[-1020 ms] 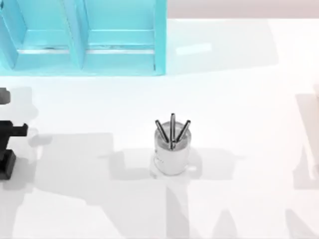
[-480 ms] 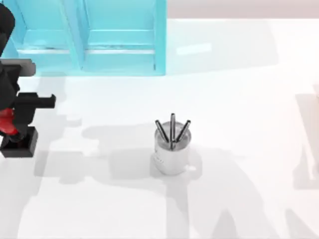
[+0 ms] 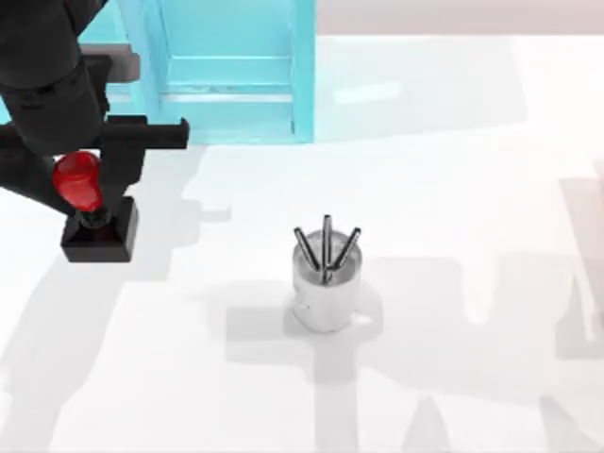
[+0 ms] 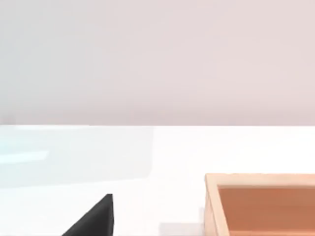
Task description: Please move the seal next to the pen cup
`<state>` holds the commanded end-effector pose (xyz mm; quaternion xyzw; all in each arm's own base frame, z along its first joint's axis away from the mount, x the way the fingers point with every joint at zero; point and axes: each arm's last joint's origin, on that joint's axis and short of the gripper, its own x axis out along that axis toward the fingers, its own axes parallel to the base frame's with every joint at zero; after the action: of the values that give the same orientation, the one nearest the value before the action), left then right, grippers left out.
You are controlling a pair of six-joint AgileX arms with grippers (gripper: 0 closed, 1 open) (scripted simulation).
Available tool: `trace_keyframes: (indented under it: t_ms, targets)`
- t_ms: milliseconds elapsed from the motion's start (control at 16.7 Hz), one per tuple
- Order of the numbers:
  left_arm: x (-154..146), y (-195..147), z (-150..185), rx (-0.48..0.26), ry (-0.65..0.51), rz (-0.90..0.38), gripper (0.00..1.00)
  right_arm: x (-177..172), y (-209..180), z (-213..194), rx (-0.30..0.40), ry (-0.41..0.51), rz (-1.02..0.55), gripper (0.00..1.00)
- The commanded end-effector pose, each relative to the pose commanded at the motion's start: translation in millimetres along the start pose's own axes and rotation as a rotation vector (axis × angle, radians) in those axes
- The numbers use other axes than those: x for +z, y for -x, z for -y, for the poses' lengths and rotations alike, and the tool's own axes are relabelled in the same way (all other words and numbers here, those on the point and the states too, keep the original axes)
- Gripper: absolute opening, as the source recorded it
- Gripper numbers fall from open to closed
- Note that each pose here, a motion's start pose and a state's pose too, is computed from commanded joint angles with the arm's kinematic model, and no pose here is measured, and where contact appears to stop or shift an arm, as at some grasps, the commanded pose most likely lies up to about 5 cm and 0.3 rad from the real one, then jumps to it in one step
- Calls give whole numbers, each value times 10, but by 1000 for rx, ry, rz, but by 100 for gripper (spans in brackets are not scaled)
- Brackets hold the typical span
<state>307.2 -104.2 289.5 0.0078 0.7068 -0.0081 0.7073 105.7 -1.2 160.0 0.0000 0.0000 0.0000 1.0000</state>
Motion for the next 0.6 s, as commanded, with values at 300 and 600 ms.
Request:
trace_keyframes:
  t_ms: [300,600]
  targets:
    - [39,-29,49,0,3,-3,0,0,0,0,0,0,0,100]
    - [226,-214,680,2,2,-5,0,0,0,0,0,0,0,100]
